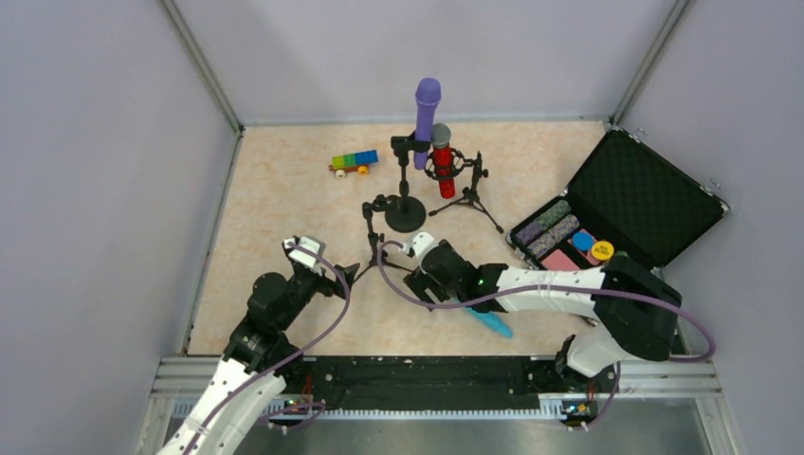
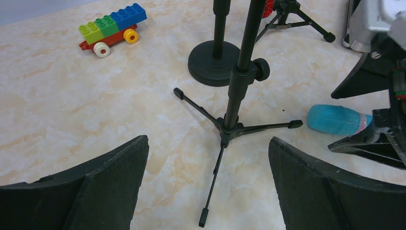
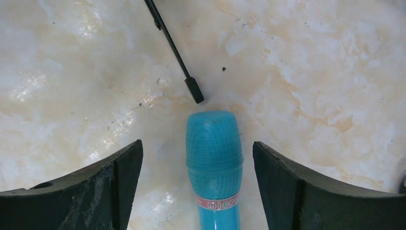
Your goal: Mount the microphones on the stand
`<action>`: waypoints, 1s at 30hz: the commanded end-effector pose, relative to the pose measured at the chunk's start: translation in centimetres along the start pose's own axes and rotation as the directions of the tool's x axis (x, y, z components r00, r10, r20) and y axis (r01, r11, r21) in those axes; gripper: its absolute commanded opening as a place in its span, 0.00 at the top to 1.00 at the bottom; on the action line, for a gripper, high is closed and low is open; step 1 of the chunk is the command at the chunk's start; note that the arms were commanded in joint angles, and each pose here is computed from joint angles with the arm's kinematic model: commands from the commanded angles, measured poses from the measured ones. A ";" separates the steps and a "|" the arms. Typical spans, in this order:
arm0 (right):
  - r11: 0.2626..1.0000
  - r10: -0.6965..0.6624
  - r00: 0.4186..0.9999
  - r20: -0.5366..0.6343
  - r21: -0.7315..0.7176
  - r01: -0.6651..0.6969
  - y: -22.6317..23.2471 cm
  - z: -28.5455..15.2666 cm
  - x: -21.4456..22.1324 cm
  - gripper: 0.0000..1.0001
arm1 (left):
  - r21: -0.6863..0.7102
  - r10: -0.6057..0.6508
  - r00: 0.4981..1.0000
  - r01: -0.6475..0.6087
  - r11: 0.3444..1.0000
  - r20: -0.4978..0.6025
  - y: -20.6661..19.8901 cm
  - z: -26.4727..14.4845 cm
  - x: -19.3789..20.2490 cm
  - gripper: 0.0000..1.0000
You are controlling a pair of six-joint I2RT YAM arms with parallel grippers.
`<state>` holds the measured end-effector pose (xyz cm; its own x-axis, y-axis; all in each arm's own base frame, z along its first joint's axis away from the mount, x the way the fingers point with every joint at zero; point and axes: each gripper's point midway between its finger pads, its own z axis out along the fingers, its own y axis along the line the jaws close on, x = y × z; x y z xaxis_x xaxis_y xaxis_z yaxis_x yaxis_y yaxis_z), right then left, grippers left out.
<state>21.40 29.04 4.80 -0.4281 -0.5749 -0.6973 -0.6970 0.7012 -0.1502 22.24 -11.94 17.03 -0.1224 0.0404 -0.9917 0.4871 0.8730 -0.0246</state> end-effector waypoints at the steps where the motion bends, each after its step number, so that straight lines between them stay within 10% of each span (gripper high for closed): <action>1: 1.000 0.002 1.000 -0.007 -0.013 -0.002 -0.4 -1.6 -0.2 0.17 | 0.006 0.012 0.999 -0.012 1.000 0.045 -0.1 0.2 -1.0 0.01; 27: 0.999 -0.025 0.947 -0.319 -0.043 0.011 -0.7 -2.2 6.2 0.28 | 0.012 0.012 0.998 -0.013 1.000 0.056 -0.2 0.0 -1.1 0.01; 30: 0.996 -0.050 0.933 -0.357 -0.088 0.019 0.0 -1.7 6.8 0.60 | 0.013 0.012 0.998 -0.013 1.000 0.056 -0.2 0.0 -1.1 0.01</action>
<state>17.72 23.73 2.03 -0.5784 -0.6895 -0.4359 -0.7154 0.6855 -0.1352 22.16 -11.91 17.32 -0.1108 0.0349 -0.9932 0.4878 0.8727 -0.0237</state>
